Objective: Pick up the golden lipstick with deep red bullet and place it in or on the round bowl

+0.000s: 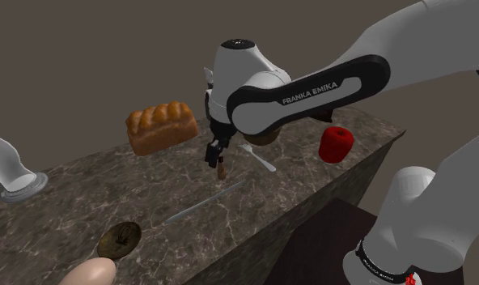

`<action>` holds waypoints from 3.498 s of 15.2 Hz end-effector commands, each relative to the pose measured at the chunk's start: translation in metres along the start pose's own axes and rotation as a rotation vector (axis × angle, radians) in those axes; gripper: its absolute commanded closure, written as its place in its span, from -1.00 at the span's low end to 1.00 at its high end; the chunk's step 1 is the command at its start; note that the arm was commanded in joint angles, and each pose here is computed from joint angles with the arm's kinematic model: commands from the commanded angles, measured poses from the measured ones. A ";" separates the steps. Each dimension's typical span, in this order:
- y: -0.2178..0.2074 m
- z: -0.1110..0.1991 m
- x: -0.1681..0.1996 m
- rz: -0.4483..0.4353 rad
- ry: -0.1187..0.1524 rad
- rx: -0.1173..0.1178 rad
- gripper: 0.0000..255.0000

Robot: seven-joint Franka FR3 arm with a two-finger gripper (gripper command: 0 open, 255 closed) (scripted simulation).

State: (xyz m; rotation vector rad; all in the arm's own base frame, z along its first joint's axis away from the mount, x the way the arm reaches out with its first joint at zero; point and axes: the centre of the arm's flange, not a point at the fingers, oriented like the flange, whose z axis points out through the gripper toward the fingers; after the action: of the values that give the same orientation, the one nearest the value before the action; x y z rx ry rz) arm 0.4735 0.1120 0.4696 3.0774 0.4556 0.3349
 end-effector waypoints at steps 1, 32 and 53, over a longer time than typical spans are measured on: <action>0.000 0.001 0.000 0.000 0.000 0.000 -1.00; 0.004 -0.087 0.019 0.000 0.000 0.000 1.00; 0.070 -0.177 0.020 0.000 0.000 0.000 1.00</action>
State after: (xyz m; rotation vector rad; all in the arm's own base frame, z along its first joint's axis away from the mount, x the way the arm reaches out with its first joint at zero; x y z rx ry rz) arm 0.4745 0.0628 0.6470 3.0778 0.4530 0.3359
